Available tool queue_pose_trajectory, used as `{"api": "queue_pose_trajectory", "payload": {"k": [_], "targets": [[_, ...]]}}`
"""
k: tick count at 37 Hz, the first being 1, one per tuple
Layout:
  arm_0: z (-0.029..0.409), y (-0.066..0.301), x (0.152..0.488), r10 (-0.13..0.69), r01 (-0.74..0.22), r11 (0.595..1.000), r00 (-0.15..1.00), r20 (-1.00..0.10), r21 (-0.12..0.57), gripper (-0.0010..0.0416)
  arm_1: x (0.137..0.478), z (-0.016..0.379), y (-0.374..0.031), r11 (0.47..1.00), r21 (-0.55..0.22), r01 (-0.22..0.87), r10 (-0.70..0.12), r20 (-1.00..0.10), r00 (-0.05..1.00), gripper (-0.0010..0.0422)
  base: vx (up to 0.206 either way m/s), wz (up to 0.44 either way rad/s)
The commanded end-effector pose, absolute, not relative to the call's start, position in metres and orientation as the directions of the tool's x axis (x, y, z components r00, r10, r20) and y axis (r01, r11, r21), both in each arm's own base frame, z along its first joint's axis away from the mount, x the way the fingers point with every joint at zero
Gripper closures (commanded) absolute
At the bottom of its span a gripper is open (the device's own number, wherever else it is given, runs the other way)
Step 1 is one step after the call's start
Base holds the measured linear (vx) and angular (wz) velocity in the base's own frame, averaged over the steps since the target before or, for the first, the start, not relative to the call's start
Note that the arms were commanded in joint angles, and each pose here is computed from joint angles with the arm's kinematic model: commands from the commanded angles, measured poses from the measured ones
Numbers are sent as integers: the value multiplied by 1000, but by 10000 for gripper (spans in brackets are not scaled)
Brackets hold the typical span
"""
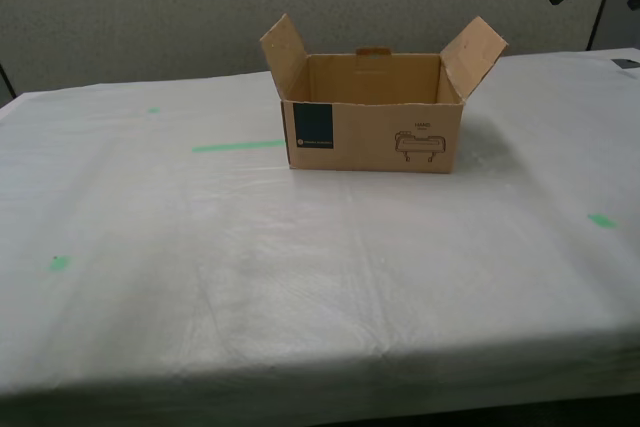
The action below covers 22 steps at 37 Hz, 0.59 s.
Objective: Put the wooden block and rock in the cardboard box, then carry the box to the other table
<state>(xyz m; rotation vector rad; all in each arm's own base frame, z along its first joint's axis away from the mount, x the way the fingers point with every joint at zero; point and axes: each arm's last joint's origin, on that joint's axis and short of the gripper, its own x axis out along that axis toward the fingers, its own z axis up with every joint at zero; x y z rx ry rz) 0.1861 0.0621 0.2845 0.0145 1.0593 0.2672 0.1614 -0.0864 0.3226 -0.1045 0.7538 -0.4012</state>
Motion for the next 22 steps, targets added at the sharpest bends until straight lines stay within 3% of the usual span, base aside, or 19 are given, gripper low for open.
{"api": "queue_pose_trajectory", "payload": {"k": [1,22], "targets": [[285,62,186,220,-206,969,462,-859,137,16,162,323,-87,918,-237,317,-393,-643,658,23,0,0],[285,62,186,220,-206,969,462,-859,137,16,162,323,-87,918,-237,317,-393,-643,658,23,0,0]]}}
